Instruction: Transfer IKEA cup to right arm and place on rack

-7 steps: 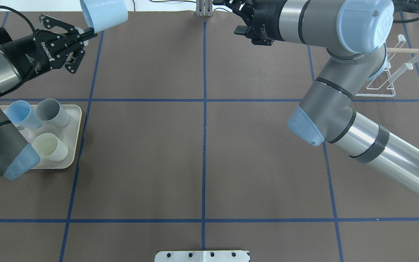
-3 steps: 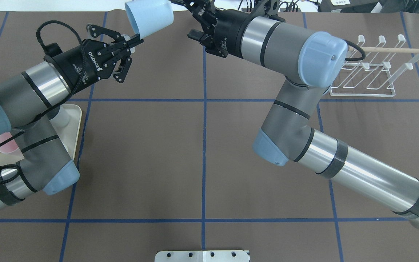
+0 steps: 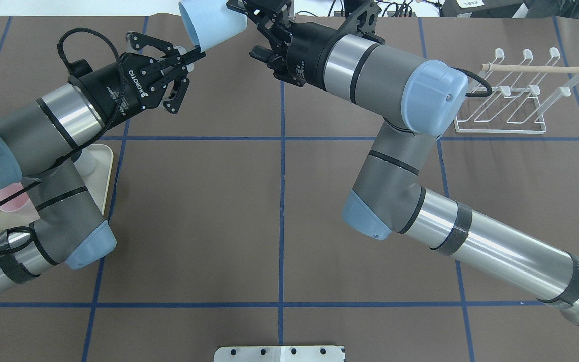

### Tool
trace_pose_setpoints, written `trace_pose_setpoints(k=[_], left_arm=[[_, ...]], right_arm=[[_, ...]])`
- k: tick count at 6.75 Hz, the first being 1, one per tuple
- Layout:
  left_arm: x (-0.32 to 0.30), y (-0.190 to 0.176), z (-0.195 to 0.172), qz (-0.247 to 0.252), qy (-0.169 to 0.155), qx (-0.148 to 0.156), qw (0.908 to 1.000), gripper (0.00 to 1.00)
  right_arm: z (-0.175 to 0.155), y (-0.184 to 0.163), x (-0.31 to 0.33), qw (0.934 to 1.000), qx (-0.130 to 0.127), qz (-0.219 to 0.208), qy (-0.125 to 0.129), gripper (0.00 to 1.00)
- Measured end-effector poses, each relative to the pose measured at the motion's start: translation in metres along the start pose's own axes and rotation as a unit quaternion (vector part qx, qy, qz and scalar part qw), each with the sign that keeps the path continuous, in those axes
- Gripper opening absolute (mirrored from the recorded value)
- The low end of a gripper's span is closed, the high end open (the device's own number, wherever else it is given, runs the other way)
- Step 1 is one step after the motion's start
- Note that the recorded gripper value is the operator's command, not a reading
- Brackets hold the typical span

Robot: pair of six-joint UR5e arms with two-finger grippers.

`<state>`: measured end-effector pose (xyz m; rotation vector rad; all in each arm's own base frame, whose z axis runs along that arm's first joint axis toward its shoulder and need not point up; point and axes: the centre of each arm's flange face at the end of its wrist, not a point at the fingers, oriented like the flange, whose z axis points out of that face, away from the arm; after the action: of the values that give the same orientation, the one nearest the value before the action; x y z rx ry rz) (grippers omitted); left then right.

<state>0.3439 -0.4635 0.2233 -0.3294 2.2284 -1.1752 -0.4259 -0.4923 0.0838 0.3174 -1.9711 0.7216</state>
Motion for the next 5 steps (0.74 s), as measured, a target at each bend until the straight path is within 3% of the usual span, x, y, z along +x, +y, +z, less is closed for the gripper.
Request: trace_pose_setpoints(k=[5], left_arm=[[-0.010,0.015,0.008,-0.016,-0.005,-0.013,0.9998,0.00]], right_arm=[[0.002,-0.002,0.001,1.0000,0.007,-0.001,-0.001,1.00]])
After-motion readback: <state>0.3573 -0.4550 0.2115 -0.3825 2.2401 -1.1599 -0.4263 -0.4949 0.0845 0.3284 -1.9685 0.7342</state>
